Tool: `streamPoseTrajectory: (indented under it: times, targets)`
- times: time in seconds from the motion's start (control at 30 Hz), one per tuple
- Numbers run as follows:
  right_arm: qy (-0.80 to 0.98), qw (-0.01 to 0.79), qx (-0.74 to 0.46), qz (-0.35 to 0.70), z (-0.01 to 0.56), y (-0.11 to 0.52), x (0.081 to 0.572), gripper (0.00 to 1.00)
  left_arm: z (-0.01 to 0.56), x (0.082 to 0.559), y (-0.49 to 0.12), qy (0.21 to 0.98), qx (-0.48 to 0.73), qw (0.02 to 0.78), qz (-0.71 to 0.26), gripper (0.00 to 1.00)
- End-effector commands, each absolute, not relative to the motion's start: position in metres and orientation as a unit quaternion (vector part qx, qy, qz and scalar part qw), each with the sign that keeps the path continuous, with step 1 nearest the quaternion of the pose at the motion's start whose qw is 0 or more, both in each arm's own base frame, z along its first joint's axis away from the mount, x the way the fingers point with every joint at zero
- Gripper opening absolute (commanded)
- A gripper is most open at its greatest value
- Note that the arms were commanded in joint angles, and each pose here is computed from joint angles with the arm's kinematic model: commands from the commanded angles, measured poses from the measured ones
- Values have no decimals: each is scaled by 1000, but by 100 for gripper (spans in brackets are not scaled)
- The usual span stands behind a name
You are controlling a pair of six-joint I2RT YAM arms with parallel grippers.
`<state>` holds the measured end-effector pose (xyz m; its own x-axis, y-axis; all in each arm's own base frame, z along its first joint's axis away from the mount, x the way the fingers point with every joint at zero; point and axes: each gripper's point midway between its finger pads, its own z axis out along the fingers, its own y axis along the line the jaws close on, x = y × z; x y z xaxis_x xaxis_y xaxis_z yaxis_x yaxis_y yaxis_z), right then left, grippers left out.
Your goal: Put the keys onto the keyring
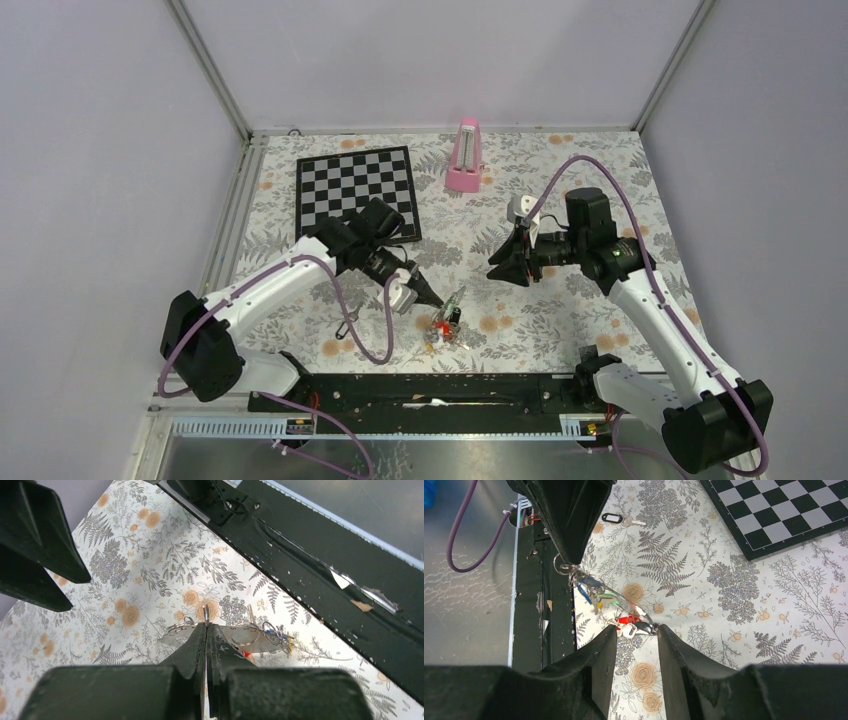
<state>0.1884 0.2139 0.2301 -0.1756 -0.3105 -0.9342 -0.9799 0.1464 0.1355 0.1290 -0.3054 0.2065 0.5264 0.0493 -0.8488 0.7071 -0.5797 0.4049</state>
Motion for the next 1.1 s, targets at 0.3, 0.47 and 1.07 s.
streamPoseTrajectory:
  times: [0.3,0.47,1.07]
  targets:
    - [642,403,-504,414,227,214,188,43,223,117,-298,153,800,427,-393,0]
    - [638,404,-505,417,231,214,187,43,225,114,-300,153,791,428,-409,0]
    - [598,390,-496,493,267,229,171,42,262,164,-346,431,610,396,-534,0]
